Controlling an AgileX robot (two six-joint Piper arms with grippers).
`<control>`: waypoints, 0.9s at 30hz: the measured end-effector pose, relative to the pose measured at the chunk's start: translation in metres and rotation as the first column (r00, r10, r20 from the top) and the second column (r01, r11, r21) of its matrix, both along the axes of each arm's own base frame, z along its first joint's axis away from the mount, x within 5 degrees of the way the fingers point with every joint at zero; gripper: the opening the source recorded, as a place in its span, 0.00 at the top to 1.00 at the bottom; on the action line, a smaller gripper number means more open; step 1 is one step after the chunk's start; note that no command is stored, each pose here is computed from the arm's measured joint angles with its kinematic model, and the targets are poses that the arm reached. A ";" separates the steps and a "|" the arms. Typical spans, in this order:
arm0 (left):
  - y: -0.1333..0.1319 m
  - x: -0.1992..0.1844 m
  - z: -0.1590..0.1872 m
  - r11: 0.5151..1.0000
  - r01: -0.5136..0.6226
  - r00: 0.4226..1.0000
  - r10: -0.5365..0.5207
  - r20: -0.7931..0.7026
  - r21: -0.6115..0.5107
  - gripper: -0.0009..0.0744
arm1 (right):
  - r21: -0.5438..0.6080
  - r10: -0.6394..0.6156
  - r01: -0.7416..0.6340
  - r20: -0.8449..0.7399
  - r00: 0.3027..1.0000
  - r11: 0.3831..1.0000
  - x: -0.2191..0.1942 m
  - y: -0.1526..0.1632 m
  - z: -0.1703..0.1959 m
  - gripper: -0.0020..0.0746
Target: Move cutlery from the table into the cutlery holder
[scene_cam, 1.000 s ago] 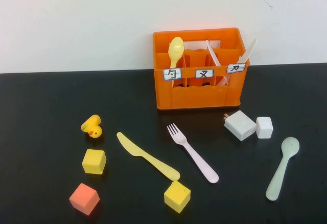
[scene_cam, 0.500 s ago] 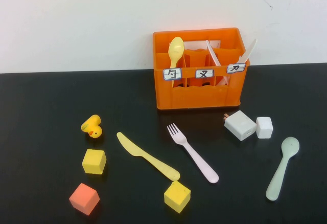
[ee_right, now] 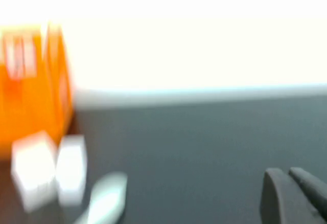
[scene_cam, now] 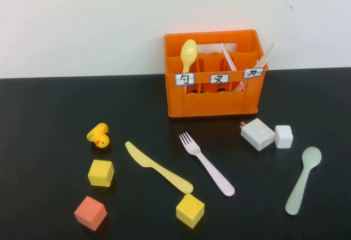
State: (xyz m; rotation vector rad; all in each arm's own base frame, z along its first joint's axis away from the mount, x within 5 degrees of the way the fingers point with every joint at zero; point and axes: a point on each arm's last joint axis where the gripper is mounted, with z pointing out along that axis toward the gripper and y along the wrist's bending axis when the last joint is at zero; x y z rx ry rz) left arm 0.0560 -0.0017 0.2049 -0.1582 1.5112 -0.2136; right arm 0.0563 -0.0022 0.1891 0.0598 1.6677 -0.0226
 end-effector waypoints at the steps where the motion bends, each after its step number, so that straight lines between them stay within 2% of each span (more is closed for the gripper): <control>1: 0.001 -0.001 0.007 1.000 -0.006 0.997 0.006 0.076 -0.003 0.99 | -0.005 -0.009 0.010 0.081 0.997 1.000 0.000 -0.001 0.007 0.98; 3: 0.002 -0.003 0.019 1.000 -0.017 0.976 0.018 0.215 -0.009 0.99 | -0.012 -0.027 0.031 0.244 0.969 0.999 -0.001 -0.003 0.022 0.98; 6: 0.003 -0.010 0.037 0.999 -0.030 0.909 0.037 0.415 -0.022 0.99 | -0.017 -0.045 0.059 0.445 0.895 0.998 -0.006 -0.004 0.041 0.98; 12: 0.006 -0.028 0.061 0.998 -0.046 0.726 0.066 0.685 -0.047 0.99 | -0.015 -0.060 0.090 0.639 0.767 0.996 -0.016 -0.006 0.060 0.98; 16: 0.007 -0.036 0.067 0.996 -0.012 0.647 0.072 0.759 -0.084 0.99 | -0.003 -0.065 0.096 0.712 0.699 0.995 -0.021 -0.006 0.067 0.98; 18: 0.007 -0.037 0.068 0.992 0.039 0.635 0.069 0.770 -0.120 0.99 | 0.018 -0.069 0.084 0.753 0.654 0.996 -0.025 -0.007 0.071 0.98; 21: 0.006 -0.036 0.068 0.982 0.108 0.643 0.051 0.764 -0.157 0.99 | 0.035 -0.072 0.071 0.776 0.627 0.997 -0.027 -0.007 0.073 0.98; 24: 0.004 -0.031 0.067 0.979 0.125 0.704 0.027 0.710 -0.160 0.99 | 0.016 -0.056 0.070 0.777 0.627 0.997 -0.027 -0.005 0.073 0.98; 27: 0.003 -0.031 0.090 0.974 0.127 0.786 0.016 0.618 -0.186 0.99 | -0.039 -0.019 0.068 0.719 0.695 0.997 -0.023 -0.002 0.075 0.98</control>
